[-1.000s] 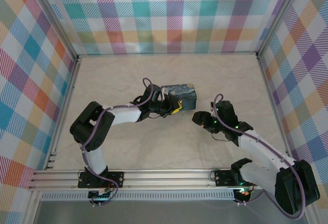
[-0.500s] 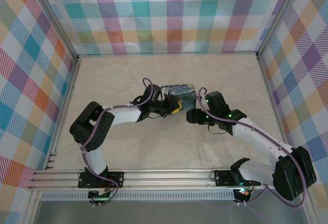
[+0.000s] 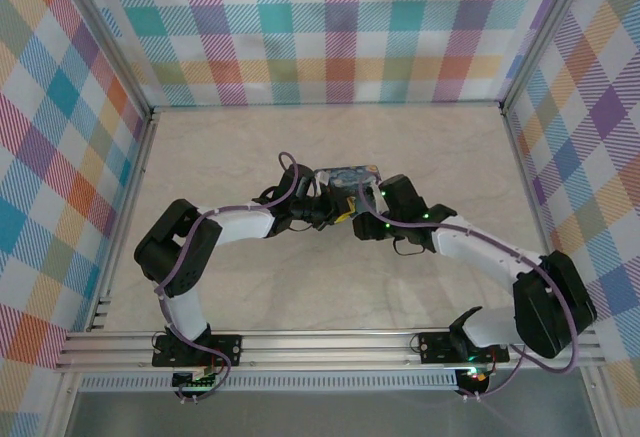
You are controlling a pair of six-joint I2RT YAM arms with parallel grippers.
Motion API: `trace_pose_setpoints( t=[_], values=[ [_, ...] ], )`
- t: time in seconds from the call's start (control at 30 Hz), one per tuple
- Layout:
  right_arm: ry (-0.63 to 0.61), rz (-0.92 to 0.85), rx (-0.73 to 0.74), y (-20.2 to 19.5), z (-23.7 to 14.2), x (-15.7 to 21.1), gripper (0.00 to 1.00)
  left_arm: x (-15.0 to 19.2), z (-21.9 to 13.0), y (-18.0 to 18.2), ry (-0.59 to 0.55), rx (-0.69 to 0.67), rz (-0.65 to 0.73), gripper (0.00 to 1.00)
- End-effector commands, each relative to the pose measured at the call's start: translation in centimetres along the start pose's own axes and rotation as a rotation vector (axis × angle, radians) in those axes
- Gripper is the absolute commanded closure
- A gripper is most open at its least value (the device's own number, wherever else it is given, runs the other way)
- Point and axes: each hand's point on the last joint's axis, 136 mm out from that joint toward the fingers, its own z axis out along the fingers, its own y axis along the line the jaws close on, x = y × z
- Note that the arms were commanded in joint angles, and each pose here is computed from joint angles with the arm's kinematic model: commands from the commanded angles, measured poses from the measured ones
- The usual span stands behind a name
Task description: Unlock a padlock with a key
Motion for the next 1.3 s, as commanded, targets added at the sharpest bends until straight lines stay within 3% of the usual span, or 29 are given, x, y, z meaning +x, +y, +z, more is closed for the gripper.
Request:
trace_pose_setpoints(
  t=[0.0,0.3,0.67,0.87,1.07,1.27],
  values=[
    [-0.068,-0.077,-0.021,1.2,0.1,-2.7,0.50,0.1,-0.7,-2.9,0.008,0.066,0.053,1.00],
    [-0.056,-0.118,-0.012,1.3,1.1,-3.5,0.56,0.1,-0.7,-3.4,0.014,0.075,0.057,0.99],
    [-0.027,-0.155,-0.015,1.6,2.0,-3.1,0.54,0.1,-0.8,-3.6,0.012,0.077,0.060,1.00],
    [-0.030,-0.162,-0.006,1.5,2.2,-3.2,0.66,0.1,-0.9,-3.7,0.011,0.079,0.060,0.99],
    [-0.011,-0.176,-0.015,1.7,2.5,-2.8,0.98,0.1,-0.9,-3.5,0.007,0.075,0.060,1.00],
    [-0.010,-0.168,-0.034,1.9,2.7,-2.2,1.00,0.1,-1.0,-3.1,0.004,0.063,0.058,0.98]
  ],
)
